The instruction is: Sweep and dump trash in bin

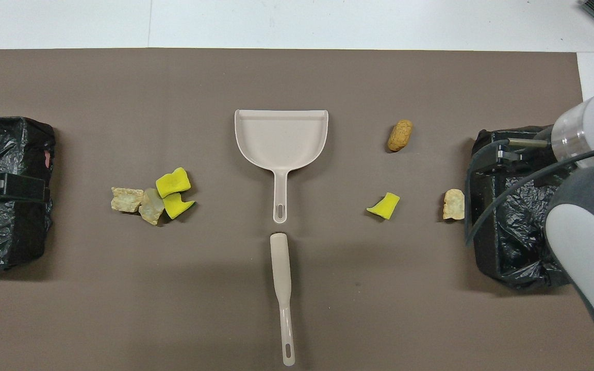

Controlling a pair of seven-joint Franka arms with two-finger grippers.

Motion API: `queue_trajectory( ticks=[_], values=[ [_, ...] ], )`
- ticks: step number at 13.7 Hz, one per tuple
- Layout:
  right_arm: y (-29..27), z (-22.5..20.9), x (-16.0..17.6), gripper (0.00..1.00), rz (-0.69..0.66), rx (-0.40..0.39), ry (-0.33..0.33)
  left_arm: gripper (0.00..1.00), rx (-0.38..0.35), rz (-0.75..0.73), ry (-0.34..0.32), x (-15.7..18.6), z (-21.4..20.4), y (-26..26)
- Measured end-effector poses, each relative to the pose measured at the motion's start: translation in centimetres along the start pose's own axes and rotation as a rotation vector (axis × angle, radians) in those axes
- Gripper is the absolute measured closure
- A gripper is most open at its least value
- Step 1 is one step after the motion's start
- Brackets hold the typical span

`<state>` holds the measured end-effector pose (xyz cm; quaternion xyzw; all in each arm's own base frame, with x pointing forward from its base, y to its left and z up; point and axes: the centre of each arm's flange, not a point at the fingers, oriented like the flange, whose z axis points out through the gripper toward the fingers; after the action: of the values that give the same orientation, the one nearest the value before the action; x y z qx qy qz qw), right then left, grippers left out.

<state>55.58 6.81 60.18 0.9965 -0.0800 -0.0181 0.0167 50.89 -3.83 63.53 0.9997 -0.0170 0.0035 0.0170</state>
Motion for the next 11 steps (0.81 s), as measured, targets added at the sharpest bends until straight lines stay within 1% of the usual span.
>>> queue_trajectory(
  ticks=[5, 8, 11],
  values=[
    [0.08, -0.01, 0.04, 0.00, 0.002, 0.003, 0.001, 0.00, 0.000, 0.000, 0.000, 0.00, 0.00, 0.00],
    [-0.23, -0.18, 0.15, 0.00, -0.003, 0.008, 0.018, 0.00, 0.000, 0.000, 0.000, 0.00, 0.00, 0.00],
    [-0.27, -0.22, 0.17, 0.00, -0.004, 0.009, 0.021, 0.00, 0.000, 0.000, 0.000, 0.00, 0.00, 0.00]
  ],
)
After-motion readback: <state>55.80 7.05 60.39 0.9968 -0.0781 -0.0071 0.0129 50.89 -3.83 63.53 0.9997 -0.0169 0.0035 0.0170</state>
